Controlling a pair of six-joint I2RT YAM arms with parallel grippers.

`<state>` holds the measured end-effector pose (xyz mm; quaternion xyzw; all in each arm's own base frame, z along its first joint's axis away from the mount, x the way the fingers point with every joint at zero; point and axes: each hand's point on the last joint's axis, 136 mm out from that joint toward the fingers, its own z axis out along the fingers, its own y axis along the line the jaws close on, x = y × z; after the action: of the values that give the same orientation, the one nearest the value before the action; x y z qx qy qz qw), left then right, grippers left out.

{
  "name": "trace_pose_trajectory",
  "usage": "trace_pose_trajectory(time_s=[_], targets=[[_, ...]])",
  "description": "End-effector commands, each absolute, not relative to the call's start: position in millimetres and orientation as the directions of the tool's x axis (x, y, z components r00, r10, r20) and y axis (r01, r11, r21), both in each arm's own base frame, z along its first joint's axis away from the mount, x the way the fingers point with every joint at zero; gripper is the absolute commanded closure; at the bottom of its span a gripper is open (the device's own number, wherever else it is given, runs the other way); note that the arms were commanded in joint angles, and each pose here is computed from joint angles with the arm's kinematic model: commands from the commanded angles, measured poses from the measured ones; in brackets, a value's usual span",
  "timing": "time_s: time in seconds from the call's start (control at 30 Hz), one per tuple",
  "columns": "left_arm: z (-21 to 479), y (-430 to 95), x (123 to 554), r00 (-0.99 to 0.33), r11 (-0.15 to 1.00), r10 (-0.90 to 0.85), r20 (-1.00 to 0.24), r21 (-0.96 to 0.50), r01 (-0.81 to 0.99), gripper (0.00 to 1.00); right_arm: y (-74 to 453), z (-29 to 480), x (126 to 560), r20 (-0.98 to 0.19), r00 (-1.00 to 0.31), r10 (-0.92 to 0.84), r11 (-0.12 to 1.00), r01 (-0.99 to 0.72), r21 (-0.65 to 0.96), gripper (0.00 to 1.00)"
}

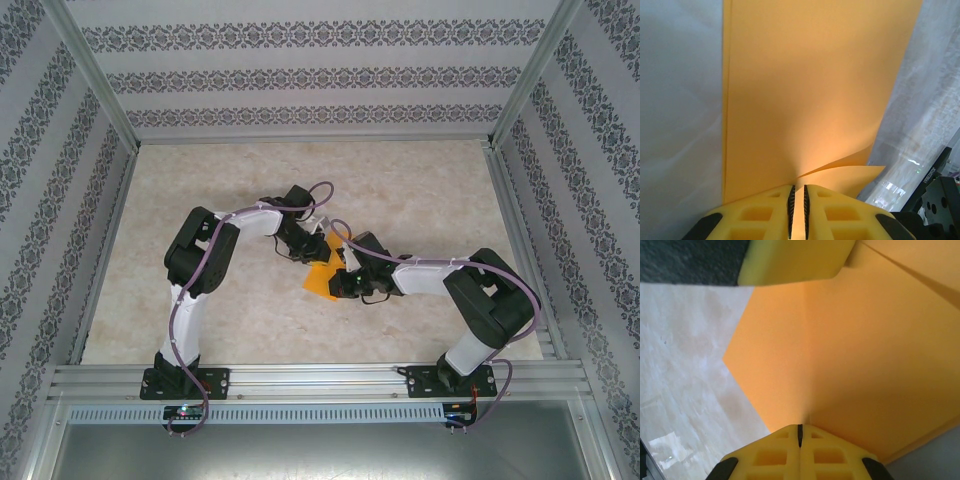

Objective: Fold a paper plane with a square sheet of paper (pick it up from the middle)
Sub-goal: Fold the triangle a second time at the center of the table.

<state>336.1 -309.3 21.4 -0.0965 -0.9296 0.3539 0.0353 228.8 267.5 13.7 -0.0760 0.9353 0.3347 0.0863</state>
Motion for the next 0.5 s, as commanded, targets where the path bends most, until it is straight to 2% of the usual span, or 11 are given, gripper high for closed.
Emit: trace_pose_trajectory(time_s=[0.0, 0.23, 0.47], targets=[[6, -289, 356, -0.986, 0.798, 0.168, -0.017, -0.585, 0.146, 0.81, 234, -28, 168, 0.031, -0.992, -0.126, 0.853, -0.092, 0.513, 0.98], [33, -296, 370, -0.985, 0.779, 0.16, -0.063, -0.604, 0.166, 0.81, 235, -26, 169, 0.027, -0.992, -0.127, 0.85, -0.095, 0.518, 0.98], [62, -297, 363, -0.984, 0.76, 0.155, -0.087, -0.626, 0.175, 0.81, 242, -19, 176, 0.008, -0.991, -0.132, 0.84, -0.108, 0.532, 0.97]])
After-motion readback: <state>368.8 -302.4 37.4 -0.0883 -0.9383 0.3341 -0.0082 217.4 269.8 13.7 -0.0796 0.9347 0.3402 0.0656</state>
